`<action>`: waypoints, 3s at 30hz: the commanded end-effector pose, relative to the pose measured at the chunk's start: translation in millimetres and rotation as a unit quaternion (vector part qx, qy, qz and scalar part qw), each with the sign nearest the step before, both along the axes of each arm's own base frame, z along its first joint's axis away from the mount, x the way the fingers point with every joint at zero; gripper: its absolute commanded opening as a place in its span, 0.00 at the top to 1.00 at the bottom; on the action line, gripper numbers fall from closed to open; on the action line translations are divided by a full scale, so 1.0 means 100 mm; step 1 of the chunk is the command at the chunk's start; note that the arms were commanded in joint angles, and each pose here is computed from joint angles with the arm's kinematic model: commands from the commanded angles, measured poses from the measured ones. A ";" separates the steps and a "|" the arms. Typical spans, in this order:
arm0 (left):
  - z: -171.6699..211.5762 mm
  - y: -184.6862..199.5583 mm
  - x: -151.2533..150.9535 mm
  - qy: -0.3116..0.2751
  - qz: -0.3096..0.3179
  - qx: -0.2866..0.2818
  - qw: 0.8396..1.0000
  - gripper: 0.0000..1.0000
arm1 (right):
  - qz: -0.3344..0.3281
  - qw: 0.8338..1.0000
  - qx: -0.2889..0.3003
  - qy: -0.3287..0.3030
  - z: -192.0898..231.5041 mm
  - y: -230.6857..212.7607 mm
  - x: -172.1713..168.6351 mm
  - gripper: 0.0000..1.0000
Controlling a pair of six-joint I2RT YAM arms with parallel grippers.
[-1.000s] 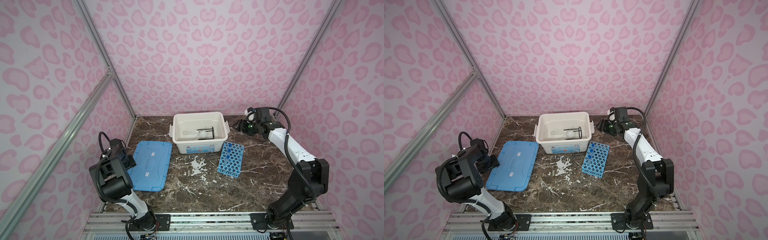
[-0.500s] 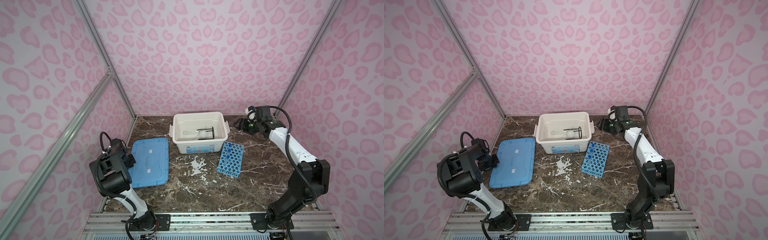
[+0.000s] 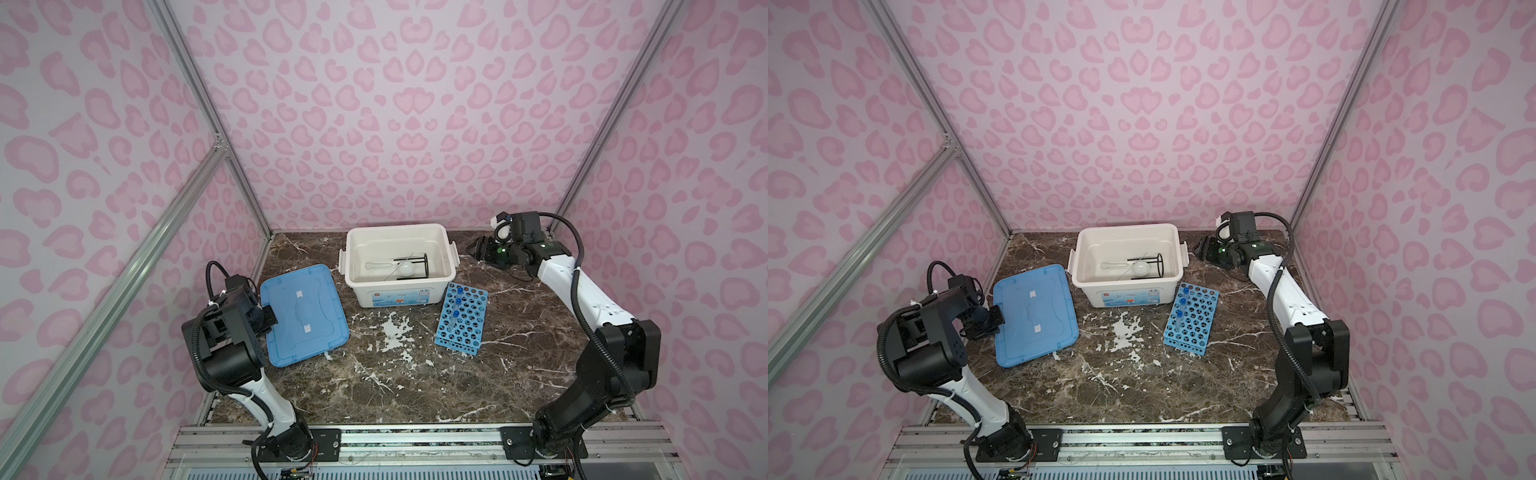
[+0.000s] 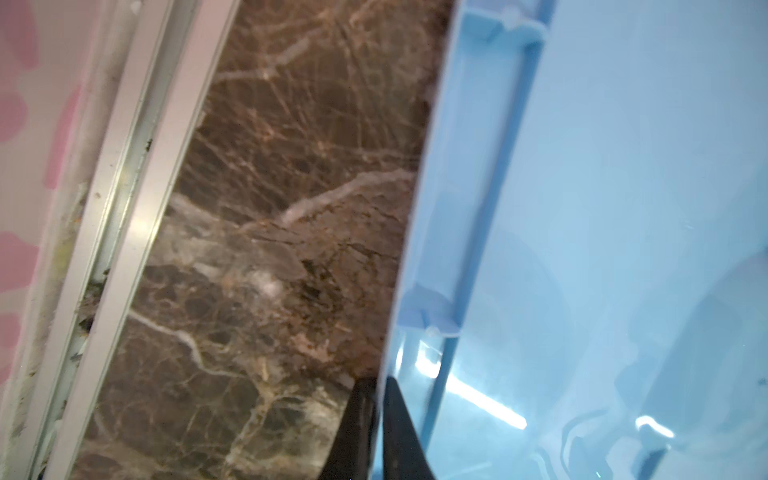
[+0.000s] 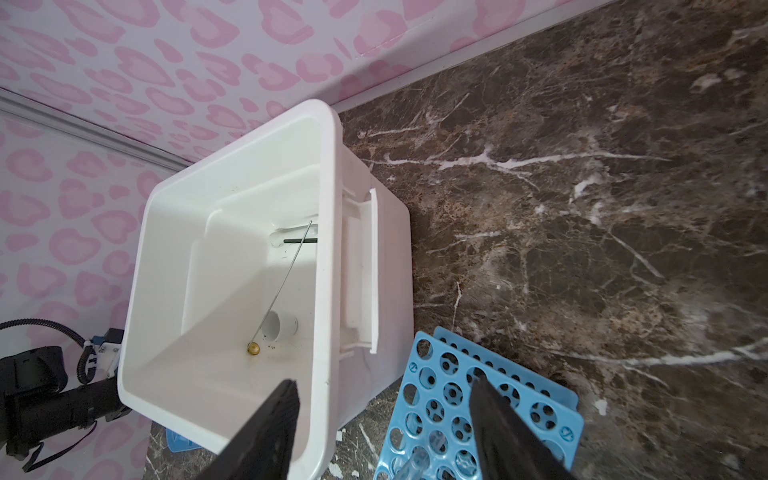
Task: Organize the chemistry lab equipment
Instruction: 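Lower the left gripper onto the blue lid's edge nearest the wall and close, then lift the blue lid on edge and swing it over the bin with the left gripper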
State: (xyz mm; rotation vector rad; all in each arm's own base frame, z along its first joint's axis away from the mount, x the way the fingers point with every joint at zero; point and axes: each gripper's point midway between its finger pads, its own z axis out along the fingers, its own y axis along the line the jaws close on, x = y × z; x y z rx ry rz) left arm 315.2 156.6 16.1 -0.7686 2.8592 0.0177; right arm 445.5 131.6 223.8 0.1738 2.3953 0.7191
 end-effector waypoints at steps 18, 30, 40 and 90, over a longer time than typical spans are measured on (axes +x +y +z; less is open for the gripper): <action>0.69 -0.03 0.08 -0.053 0.007 0.026 0.998 0.96 | 0.034 0.998 0.015 -0.045 0.31 0.29 0.13 0.33; 1.44 0.09 0.11 -0.113 0.024 0.080 0.990 0.96 | 0.050 0.997 0.031 -0.056 0.42 0.42 0.13 0.32; 2.10 0.12 0.13 -0.176 0.038 0.107 0.978 0.96 | 0.052 0.996 0.030 -0.060 0.45 0.43 0.13 0.32; 3.25 -2.29 1.30 -0.397 -0.182 -0.082 0.896 0.97 | 0.167 0.954 0.208 -0.135 0.91 1.25 0.24 0.23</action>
